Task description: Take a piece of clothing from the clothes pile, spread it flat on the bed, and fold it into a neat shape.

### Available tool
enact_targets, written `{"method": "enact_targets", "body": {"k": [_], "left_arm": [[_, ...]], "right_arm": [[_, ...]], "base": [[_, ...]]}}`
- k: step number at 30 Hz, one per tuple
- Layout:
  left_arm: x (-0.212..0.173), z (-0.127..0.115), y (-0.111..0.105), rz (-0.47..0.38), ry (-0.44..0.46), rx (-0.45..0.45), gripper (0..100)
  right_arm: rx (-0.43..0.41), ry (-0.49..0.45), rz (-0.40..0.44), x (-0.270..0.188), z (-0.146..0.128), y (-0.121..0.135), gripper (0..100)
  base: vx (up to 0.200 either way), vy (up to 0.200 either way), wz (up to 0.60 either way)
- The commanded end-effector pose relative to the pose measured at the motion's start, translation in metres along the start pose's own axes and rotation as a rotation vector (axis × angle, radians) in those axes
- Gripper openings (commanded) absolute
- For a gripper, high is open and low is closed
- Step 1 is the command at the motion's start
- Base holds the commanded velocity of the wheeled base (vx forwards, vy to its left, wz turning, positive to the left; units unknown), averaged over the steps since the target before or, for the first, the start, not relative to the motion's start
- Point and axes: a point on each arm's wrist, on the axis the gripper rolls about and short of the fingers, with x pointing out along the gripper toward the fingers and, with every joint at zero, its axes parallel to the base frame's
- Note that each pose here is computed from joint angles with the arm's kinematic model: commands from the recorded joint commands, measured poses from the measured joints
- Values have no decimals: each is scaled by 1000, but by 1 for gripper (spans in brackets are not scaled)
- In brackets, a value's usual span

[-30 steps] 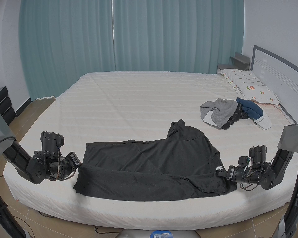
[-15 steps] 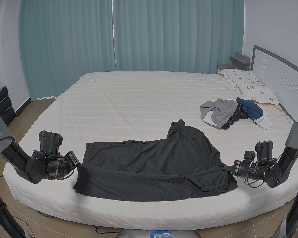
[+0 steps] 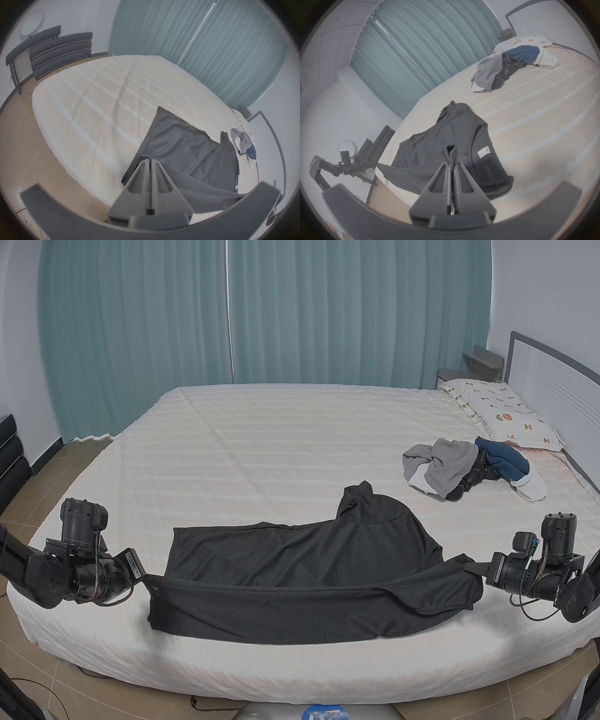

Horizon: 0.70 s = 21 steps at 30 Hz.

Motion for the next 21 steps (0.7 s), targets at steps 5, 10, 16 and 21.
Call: {"method": "enact_targets", "body": {"k": [5,10,16,21], "left_arm": [[-21,2,0,-15,-26,26,0],[-25,-2,3,8,11,65,0],[-27,-4,5,20,26,92,0],[-30,-7,8,37,46,127,0]], "right_arm": [[-57,-9,-8,-23,4,10,0],[-97,19,-43,-37,4,9,0],[-134,49,-58,-42,1,9,0],[-152,85,-80,-45,-1,6,0]], "base": [[0,0,0],[0,0,0],[0,0,0],[0,0,0]]}}
